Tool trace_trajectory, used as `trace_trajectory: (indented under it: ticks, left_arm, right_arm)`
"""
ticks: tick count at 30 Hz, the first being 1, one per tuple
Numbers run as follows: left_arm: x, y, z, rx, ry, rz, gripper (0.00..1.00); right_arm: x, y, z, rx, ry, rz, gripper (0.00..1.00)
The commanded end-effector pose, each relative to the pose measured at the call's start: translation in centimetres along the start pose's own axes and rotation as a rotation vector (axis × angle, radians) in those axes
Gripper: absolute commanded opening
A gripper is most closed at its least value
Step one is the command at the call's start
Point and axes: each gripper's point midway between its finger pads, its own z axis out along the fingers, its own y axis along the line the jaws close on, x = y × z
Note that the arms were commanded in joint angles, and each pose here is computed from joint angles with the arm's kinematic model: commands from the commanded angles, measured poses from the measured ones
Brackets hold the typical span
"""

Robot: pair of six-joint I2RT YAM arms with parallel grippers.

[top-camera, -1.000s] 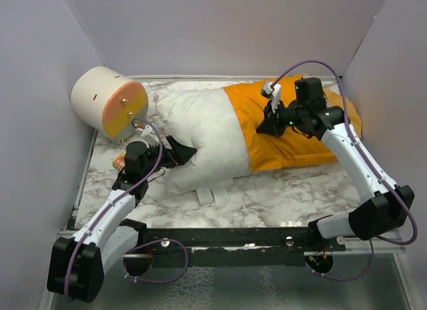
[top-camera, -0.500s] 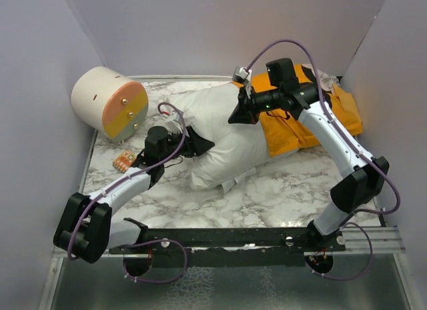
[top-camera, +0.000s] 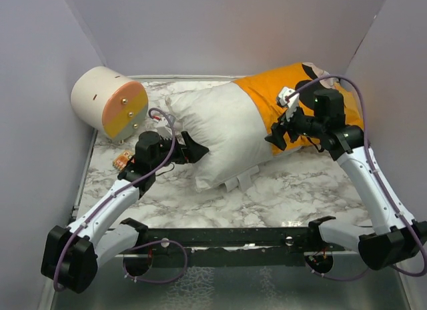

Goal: Put the pillow into the pillowcase
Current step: Stuff the pillow into the pillowcase.

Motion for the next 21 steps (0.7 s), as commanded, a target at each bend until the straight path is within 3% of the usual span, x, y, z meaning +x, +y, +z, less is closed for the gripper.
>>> trace_trajectory:
  ticks: [1, 5, 7, 8, 11, 13, 17, 21]
  left_arm:
    - [1.1, 1.0, -1.1, -0.104, 0.094, -0.013, 0.9]
    - [1.6, 1.2, -1.4, -0.113, 0.112, -0.014, 0.91]
    - [1.7, 0.8, -1.0, -0.08, 0.111, -0.018, 0.91]
    - [1.8, 0.4, -0.7, -0.044, 0.114, -0.026, 0.92]
    - [2.3, -0.2, 0.6, 0.03, 0.133, -0.06, 0.91]
    - [2.4, -0.3, 1.5, 0.052, 0.154, -0.068, 0.89]
    - [2.1, -0.2, 2.8, 0.064, 0.172, -0.062, 0.81]
    - [1.9, -0.5, 3.9, 0.092, 0.178, -0.06, 0.69]
  right_arm:
    - [5.0, -4.0, 1.7, 0.183, 0.138, 0.038, 0.81]
    - [7.0, -5.8, 2.9, 0.25, 0.206, 0.073, 0.79]
    - [7.5, -6.3, 3.1, 0.272, 0.223, 0.079, 0.72]
    - [7.6, -6.4, 3.2, 0.274, 0.225, 0.079, 0.64]
    - [7.1, -5.8, 3.1, 0.242, 0.213, 0.076, 0.26]
    - [6.2, -5.2, 2.8, 0.206, 0.191, 0.067, 0.13]
    - [4.4, -3.4, 2.3, 0.114, 0.141, 0.054, 0.01]
    - [2.9, -0.3, 2.8, -0.067, 0.072, 0.074, 0.01]
